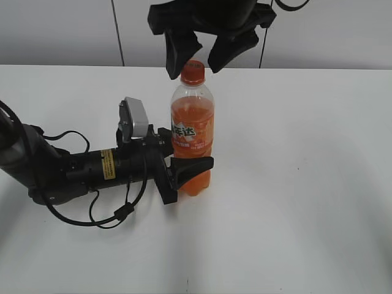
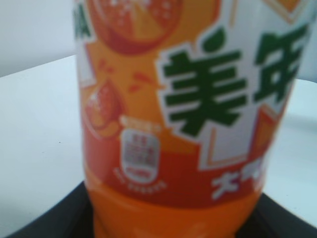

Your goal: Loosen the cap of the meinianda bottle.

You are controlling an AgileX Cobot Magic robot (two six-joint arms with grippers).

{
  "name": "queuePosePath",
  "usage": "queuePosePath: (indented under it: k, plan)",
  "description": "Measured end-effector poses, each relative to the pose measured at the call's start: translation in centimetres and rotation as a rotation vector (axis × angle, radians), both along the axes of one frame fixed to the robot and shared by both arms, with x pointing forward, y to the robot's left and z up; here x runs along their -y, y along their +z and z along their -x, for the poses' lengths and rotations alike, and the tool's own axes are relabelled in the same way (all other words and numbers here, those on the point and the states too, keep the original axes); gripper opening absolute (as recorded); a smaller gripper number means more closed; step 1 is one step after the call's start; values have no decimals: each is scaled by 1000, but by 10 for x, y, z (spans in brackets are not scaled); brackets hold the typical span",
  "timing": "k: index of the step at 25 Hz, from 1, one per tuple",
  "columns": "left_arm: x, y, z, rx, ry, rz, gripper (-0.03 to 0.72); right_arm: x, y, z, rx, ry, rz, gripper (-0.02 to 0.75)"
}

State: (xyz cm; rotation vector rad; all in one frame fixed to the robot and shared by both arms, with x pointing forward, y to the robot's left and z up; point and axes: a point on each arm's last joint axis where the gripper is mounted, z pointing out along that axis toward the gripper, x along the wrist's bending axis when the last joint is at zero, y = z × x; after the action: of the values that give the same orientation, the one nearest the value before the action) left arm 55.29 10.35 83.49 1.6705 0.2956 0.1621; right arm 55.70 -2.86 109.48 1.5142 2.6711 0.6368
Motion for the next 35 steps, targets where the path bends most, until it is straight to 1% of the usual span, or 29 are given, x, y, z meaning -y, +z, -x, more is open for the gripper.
queuePosePath:
  k: [7,17,20,28,31,35]
  plan:
    - [0,0,0,0,0,0,401,-1,2,-1,7,2,-4,521]
    - [0,0,0,0,1,0,401,-3,-7,-4,-5,13,13,514]
    - [0,0,0,0,1,0,401,-3,-7,-4,-4,14,13,479]
    - [0,0,0,-1,2,0,401,-3,-7,-4,-2,16,18,301]
    - [0,0,0,-1,3,1,400,-2,-5,-4,8,31,25,291]
    - [1,0,0,0,2,1,400,-2,-3,-5,31,101,47,280]
